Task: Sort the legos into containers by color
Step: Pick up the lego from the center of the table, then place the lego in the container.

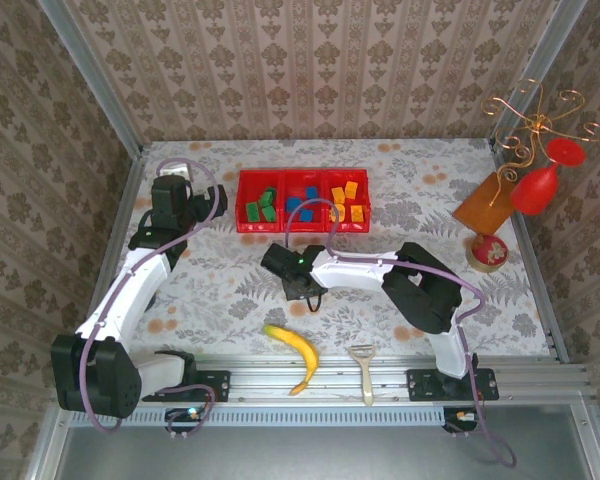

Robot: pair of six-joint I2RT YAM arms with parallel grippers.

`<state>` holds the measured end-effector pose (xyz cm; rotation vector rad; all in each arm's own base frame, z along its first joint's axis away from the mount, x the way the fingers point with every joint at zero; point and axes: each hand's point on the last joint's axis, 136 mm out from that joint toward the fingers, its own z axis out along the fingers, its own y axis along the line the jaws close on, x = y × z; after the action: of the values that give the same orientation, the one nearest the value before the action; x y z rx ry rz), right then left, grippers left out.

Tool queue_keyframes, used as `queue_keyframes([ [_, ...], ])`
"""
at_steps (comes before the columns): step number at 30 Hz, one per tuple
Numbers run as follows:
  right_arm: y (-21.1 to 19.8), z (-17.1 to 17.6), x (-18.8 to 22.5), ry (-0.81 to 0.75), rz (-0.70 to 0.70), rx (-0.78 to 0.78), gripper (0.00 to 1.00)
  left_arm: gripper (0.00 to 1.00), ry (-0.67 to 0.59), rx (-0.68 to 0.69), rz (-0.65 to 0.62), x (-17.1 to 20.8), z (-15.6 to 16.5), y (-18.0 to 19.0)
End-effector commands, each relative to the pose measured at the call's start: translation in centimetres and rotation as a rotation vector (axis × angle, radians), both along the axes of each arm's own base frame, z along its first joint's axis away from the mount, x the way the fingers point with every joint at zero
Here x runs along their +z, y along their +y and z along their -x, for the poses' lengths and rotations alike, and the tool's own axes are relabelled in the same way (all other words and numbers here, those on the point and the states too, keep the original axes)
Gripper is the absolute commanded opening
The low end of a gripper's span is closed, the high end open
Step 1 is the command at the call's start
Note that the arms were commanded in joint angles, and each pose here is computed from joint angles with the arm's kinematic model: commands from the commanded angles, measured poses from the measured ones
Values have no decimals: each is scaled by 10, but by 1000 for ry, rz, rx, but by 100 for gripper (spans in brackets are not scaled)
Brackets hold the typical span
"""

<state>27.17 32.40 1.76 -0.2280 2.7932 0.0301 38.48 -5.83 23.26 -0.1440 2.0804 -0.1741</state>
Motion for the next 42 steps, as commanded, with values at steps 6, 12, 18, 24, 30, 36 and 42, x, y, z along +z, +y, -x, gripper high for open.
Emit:
queue_keyframes([
  [6,-20,7,4,41,41,1,17,100,-18,20,13,4,1,7],
  [12,-26,-9,32,-25,27,-1,7,100,-13,28,9,4,4,11],
  [18,-39,-34,67,-111,28,-14,5,100,-12,39,9,3,6,16],
  [24,-53,-67,101,-197,16,-32,5,100,-9,41,15,4,7,18],
  [30,-64,-102,122,-257,20,-53,5,100,-8,48,15,6,8,21],
  [36,-64,-133,129,-287,27,-51,6,100,-14,59,17,9,11,25],
  [42,-61,-158,130,-305,38,-50,6,100,-13,63,22,9,13,27],
])
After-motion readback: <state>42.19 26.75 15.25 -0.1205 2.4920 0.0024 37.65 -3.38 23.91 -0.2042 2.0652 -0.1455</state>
